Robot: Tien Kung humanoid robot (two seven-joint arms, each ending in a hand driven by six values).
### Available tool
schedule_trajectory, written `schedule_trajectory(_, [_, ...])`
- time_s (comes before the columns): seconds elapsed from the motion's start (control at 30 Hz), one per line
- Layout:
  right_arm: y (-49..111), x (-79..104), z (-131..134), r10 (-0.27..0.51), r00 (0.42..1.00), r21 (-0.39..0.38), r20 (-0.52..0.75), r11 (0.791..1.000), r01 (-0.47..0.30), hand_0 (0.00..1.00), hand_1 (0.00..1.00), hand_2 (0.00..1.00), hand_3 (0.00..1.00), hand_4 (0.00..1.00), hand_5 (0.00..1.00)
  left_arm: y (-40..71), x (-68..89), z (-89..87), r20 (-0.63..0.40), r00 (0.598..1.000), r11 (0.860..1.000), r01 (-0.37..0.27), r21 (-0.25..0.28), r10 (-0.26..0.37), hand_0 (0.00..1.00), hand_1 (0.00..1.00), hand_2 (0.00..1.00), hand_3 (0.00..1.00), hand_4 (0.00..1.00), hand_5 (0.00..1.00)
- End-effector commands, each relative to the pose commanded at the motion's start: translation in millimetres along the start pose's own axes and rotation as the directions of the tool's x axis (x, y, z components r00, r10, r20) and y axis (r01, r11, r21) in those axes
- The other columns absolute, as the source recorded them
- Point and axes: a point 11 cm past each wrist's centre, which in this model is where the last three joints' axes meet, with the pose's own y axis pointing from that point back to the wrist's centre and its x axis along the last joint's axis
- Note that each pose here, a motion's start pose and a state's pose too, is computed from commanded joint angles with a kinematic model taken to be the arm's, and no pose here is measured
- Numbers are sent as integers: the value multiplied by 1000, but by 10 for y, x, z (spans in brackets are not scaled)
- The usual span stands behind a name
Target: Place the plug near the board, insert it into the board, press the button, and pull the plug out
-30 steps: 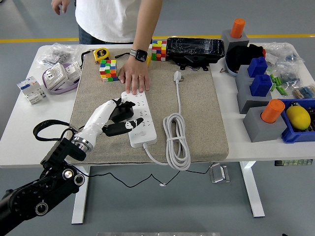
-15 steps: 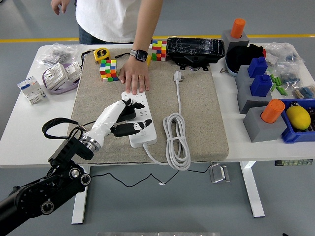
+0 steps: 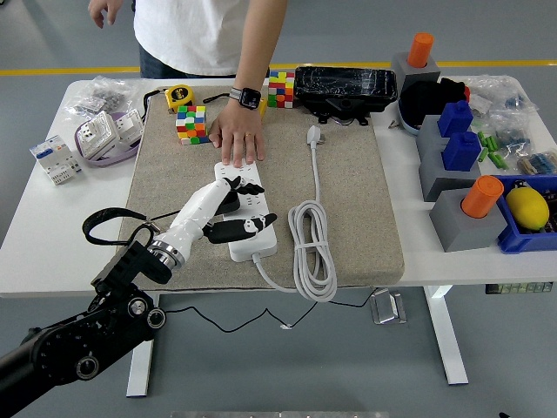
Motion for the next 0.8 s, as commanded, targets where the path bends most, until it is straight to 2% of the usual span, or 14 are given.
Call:
schedule_trajectory(0.2, [0, 0, -5, -1, 1000, 1, -1, 1000, 1, 603, 639, 637, 552, 948, 488, 55, 90, 135, -39, 999, 999, -12, -35, 10, 722, 707, 697, 676, 856, 545])
schedule_trajectory(0.33, [1, 2, -1, -1, 1000, 1, -3, 1000, 1, 603, 639, 637, 552, 948, 488, 113, 94, 240, -60, 998, 999, 17, -41, -20, 722, 707, 697, 676, 856, 545])
schedule_trajectory(0.37, [1, 4, 1, 0, 1000, 0, -3, 1000, 0, 604, 640, 637, 553, 948, 488, 131, 78, 268, -62, 997, 999, 41, -32, -42, 340, 458, 530, 665, 854, 517])
schedule_trajectory(0.53, [1, 13, -1, 1, 1000, 0, -7, 1000, -1, 604, 640, 637, 553, 948, 488, 197, -23, 310, -12, 989, 988, 150, 30, -149, 340, 458, 530, 665, 854, 517])
schedule_trajectory(0.57, [1, 13, -1, 2, 1000, 0, -5, 1000, -2, 603, 640, 637, 554, 947, 487, 212, -58, 318, 7, 984, 983, 178, 44, -179, 123, 118, 232, 714, 736, 193])
schedule_trajectory(0.73, [1, 8, -7, 1, 1000, 1, -4, 1000, -1, 603, 640, 637, 554, 947, 487, 260, -186, 300, 33, 958, 954, 280, 110, -285, 123, 118, 232, 714, 736, 193])
schedule_trajectory(0.77, [1, 9, -6, 1, 1000, 1, -4, 1000, -1, 603, 640, 638, 553, 948, 488, 268, -205, 291, 32, 953, 948, 295, 123, -301, 75, 81, 169, 815, 601, 2])
schedule_trajectory(0.8, [1, 10, -3, 1, 1000, 1, -5, 1000, -1, 603, 640, 638, 553, 948, 488, 281, -230, 273, 29, 946, 938, 315, 145, -322, 75, 81, 169, 815, 601, 2])
